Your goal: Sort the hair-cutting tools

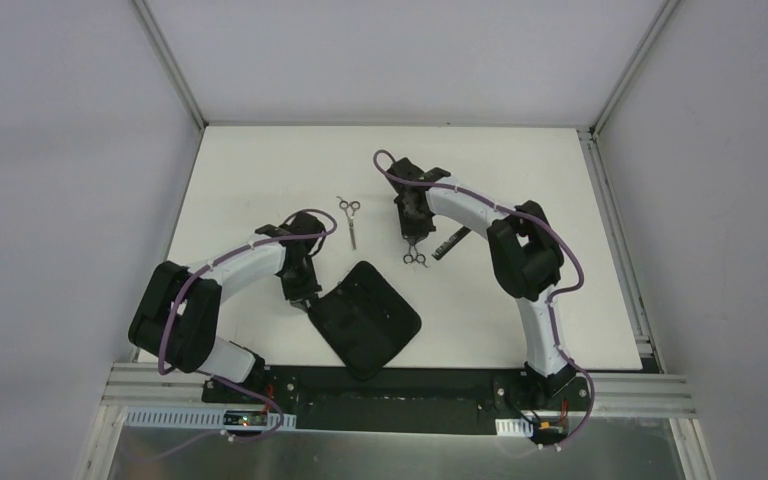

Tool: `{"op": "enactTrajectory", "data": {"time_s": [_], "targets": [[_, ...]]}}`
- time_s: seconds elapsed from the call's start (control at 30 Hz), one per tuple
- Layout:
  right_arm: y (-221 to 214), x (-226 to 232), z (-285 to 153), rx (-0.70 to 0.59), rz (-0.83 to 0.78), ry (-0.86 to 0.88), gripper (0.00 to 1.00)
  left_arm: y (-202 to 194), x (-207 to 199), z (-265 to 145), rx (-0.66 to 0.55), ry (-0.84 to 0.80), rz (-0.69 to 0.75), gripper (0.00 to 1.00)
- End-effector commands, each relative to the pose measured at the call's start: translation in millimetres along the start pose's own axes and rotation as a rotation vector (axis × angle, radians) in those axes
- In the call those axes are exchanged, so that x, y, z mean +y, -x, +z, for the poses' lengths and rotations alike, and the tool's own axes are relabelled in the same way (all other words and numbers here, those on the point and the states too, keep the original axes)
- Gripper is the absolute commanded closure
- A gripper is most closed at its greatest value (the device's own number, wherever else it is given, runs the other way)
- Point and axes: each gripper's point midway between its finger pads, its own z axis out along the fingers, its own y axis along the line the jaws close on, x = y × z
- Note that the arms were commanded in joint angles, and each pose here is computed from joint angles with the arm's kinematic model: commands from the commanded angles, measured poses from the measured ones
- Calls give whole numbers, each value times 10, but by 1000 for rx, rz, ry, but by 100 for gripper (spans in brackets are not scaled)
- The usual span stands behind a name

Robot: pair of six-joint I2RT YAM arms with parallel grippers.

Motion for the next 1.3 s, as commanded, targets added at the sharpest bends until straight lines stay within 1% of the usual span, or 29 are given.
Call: {"op": "enactTrajectory", "data": {"time_s": [0.0, 0.1, 0.2, 0.37, 0.53, 0.9, 1.27], "targets": [[-73, -79, -187, 16, -68, -30, 100, 424, 19, 153, -153, 18, -171, 100], [-80, -84, -322, -6, -96, -22, 100, 534, 30, 153, -165, 7, -236, 100], [-120, -108, -396, -15, -114, -22, 100, 649, 1, 143, -170, -14, -267, 100], [-151, -176, -416, -21, -95, -44, 81, 774, -35, 79, -193, -28, -246, 100], [-84, -150, -394, -25, -59, -34, 73, 776, 37, 24, -211, -15, -214, 100], [-50, -92, -94, 40, -33, -30, 73, 646, 332, -124, -226, 49, -195, 100], [-212, -177, 125, 110, -48, -69, 74, 622, 396, -149, -219, 54, -174, 100]]}}
